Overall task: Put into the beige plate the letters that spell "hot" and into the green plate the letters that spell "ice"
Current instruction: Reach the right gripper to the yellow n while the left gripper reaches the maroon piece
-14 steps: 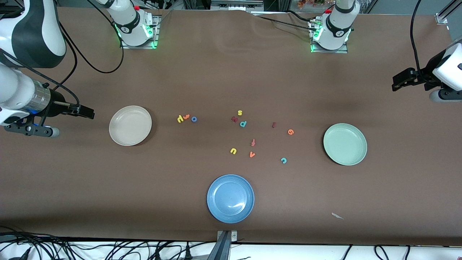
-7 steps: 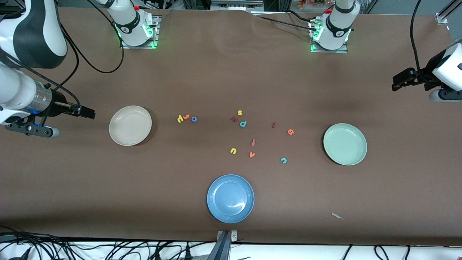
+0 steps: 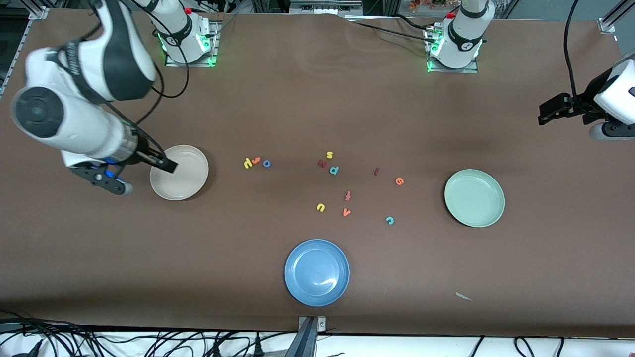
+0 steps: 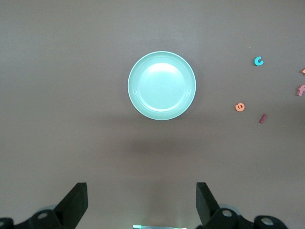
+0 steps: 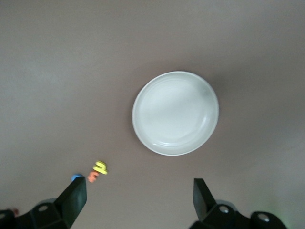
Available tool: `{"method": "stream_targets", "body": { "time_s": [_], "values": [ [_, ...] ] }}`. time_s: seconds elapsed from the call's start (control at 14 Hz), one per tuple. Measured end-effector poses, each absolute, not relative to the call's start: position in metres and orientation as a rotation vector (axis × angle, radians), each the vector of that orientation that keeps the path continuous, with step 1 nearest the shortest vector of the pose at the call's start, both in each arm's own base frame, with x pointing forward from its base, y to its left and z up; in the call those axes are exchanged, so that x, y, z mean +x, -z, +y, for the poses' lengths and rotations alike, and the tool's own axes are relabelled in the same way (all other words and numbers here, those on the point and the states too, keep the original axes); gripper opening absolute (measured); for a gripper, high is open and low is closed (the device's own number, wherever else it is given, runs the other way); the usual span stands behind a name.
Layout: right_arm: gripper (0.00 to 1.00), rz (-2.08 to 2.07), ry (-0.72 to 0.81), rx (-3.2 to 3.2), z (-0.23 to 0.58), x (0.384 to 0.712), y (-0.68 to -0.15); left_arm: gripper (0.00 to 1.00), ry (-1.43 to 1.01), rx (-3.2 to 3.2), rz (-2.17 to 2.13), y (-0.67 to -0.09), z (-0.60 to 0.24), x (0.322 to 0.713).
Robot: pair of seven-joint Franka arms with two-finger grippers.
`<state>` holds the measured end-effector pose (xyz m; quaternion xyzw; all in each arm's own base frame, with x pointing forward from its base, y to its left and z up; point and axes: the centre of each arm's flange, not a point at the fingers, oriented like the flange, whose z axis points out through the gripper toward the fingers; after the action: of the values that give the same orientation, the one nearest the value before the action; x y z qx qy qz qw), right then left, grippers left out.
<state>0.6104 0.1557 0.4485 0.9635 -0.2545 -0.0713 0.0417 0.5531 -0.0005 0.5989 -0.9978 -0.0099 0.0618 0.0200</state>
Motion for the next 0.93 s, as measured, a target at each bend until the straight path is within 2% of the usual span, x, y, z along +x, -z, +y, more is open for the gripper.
{"method": "stream_targets", "body": {
  "time_s": [0.43, 0.93],
  "values": [
    [1.0, -1.014, 0.123, 2.892, 0.219, 0.584, -0.341, 1.0, -0.182, -3.094, -0.029, -0.584, -0.035, 0.559],
    [1.0, -1.086, 0.073, 2.891, 0.226, 0.545, -0.252, 1.0, -0.153, -3.108, -0.104, -0.5, -0.128, 0.572]
  ]
}}
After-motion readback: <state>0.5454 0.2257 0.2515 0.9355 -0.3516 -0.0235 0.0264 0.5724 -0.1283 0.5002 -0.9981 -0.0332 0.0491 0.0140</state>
